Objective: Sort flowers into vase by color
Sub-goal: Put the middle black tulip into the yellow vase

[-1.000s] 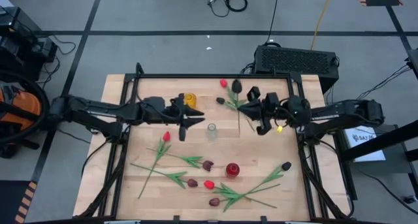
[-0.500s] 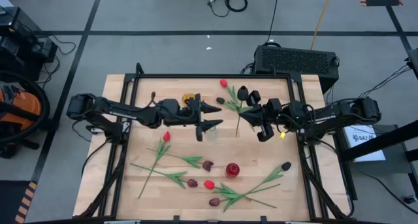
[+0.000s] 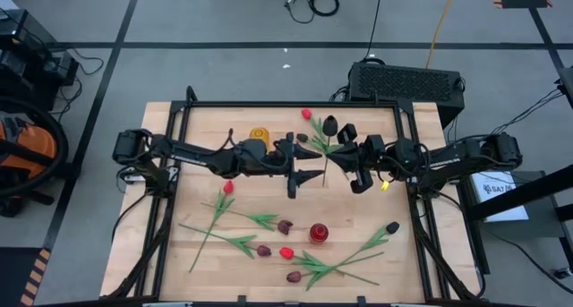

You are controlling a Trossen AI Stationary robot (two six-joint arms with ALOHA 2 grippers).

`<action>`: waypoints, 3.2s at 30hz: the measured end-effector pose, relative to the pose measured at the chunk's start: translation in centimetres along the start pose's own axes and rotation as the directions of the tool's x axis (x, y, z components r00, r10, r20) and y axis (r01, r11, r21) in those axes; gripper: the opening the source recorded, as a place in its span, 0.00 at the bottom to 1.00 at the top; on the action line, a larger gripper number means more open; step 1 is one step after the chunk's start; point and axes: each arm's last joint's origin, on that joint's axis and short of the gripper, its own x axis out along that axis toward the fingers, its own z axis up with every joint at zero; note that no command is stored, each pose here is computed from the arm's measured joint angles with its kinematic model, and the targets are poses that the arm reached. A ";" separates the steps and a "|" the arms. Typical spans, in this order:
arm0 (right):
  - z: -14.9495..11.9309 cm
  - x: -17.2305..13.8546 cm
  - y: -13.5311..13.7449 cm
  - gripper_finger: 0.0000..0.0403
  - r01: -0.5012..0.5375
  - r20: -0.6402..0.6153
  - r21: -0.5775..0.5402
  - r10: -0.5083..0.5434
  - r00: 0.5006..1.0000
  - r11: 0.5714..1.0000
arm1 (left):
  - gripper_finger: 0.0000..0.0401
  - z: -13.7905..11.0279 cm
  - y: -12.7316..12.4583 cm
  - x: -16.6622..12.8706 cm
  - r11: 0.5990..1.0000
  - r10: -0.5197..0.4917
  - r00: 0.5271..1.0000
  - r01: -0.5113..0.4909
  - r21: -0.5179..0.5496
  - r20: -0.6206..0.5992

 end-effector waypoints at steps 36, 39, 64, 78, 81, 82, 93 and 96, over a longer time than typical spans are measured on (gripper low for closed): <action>-0.9 -0.1 -0.4 0.01 0.089 -0.078 -0.025 -0.090 0.993 0.996 | 0.34 0.9 0.7 0.1 0.994 -0.102 0.994 0.101 0.050 0.029; -0.9 -0.1 -0.4 0.01 0.091 -0.085 -0.025 -0.093 0.992 0.996 | 0.27 1.0 1.1 0.1 0.995 -0.092 0.995 0.090 0.051 0.030; -1.0 -0.3 -0.5 0.32 0.109 -0.155 -0.031 -0.113 0.981 0.994 | 0.04 2.3 2.4 -1.3 0.985 -0.167 0.984 0.169 0.038 -0.057; 1.2 -1.6 0.3 0.43 0.118 -0.222 -0.069 -0.131 0.966 0.991 | 0.04 9.4 2.3 -8.5 0.984 -0.121 0.992 0.117 0.137 0.022; 1.8 -1.8 0.4 0.42 0.114 -0.203 -0.069 -0.126 0.971 0.991 | 0.04 11.4 2.8 -10.8 0.986 -0.088 0.994 0.078 0.147 0.063; 1.9 -1.8 0.4 0.41 0.113 -0.198 -0.069 -0.125 0.972 0.991 | 0.04 11.8 3.0 -11.5 0.987 -0.076 0.995 0.066 0.148 0.065; 2.0 -1.8 0.5 0.37 0.117 -0.196 -0.049 -0.124 0.973 0.992 | 0.04 12.1 4.0 -14.1 0.999 0.002 0.999 0.000 0.049 -0.045; 2.0 -1.8 0.5 0.37 0.118 -0.196 -0.041 -0.124 0.973 0.992 | 0.04 11.7 4.0 -14.0 0.999 -0.001 0.998 0.004 0.046 -0.068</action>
